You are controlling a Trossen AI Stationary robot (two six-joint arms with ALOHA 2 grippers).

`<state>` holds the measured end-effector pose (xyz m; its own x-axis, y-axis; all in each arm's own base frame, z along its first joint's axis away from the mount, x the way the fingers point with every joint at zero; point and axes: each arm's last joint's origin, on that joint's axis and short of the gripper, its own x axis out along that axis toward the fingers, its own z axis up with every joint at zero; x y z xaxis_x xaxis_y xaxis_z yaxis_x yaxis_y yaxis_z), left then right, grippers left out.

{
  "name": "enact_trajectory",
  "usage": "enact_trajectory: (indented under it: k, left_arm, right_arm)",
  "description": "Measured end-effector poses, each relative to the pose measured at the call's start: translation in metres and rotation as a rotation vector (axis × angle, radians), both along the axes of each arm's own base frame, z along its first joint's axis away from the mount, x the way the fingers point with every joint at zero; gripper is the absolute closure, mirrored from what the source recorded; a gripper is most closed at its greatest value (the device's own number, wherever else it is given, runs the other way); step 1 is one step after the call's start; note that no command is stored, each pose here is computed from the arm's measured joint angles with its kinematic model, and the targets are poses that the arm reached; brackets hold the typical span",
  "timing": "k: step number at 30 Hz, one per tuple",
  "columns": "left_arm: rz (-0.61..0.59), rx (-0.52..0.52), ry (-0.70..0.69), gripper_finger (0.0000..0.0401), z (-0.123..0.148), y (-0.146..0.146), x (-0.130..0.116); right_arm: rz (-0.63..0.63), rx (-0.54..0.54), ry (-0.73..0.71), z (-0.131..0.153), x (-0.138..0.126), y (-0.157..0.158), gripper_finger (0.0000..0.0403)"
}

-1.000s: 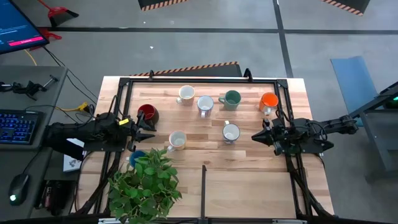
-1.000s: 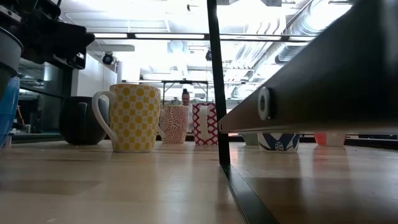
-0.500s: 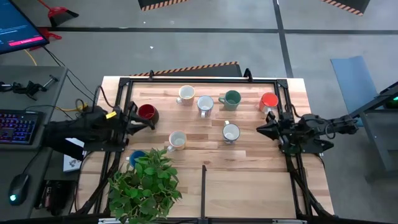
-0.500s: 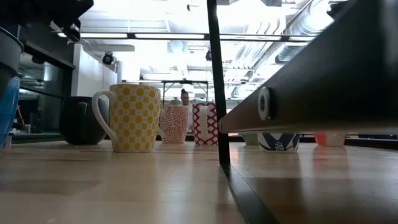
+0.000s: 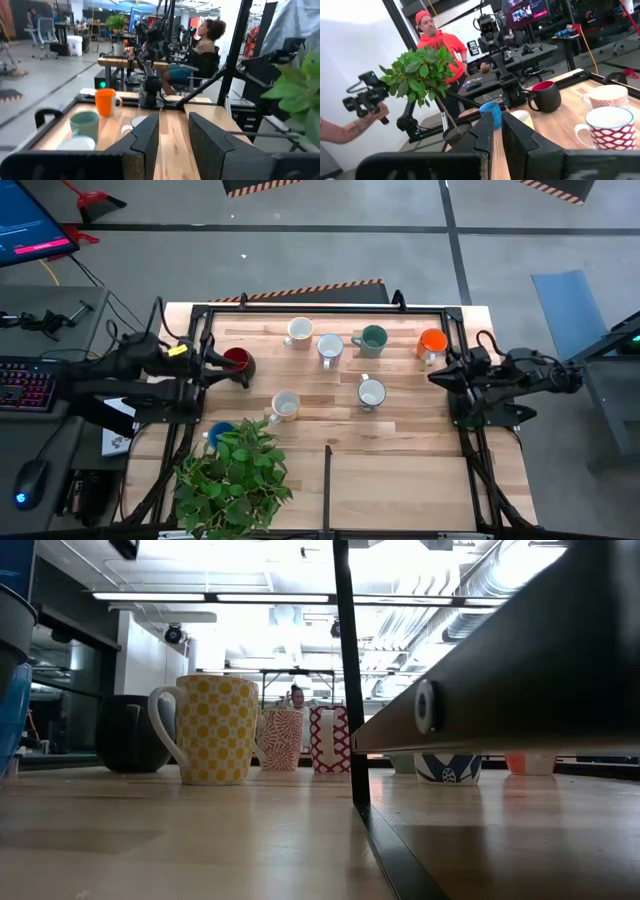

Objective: Place coffee mugs
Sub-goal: Move the red patterned mug to the left of the blue patterned mug

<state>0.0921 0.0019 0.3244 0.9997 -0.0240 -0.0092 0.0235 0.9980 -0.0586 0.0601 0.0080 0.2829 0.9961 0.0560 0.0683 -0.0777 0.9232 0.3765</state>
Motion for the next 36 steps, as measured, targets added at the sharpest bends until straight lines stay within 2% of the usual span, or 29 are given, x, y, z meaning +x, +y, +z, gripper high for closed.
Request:
enact_trajectory:
  k: [4, 11, 15, 18, 24, 27, 30, 36]
  left_arm:
    - [0.043, 0.041, 0.011, 0.0307, 0.009, 0.001, 0.005]
    - [0.193, -0.031, 0.016, 0.0307, 0.009, 0.006, 0.006]
    - [0.341, -0.043, 0.031, 0.0307, 0.008, 0.010, 0.009]
    - [0.434, -0.031, 0.048, 0.0307, 0.006, 0.013, 0.012]
    - [0.504, -0.071, 0.063, 0.0304, 0.004, 0.015, 0.016]
    - [0.541, -0.044, 0.072, 0.0299, 0.004, 0.016, 0.015]
    - [0.579, -0.033, 0.110, 0.0291, 0.016, 0.017, 0.011]
    - [0.618, -0.043, 0.312, 0.0281, 0.054, 0.017, 0.006]
  right_arm:
    - [-0.003, -0.023, 0.022, 0.005, 0.002, 0.000, 0.0379]
    - [-0.007, -0.125, 0.035, 0.004, 0.003, 0.001, 0.0379]
    - [-0.008, -0.150, 0.035, 0.004, 0.003, 0.001, 0.0379]
    - [-0.008, -0.151, 0.035, 0.004, 0.003, 0.001, 0.0379]
    - [-0.022, -0.122, 0.038, 0.004, 0.003, 0.000, 0.0379]
    - [-0.044, -0.092, 0.040, 0.004, 0.003, -0.001, 0.0379]
    - [-0.060, -0.078, 0.044, 0.003, 0.003, -0.001, 0.0379]
    - [-0.093, -0.080, 0.062, 0.002, 0.003, -0.002, 0.0379]
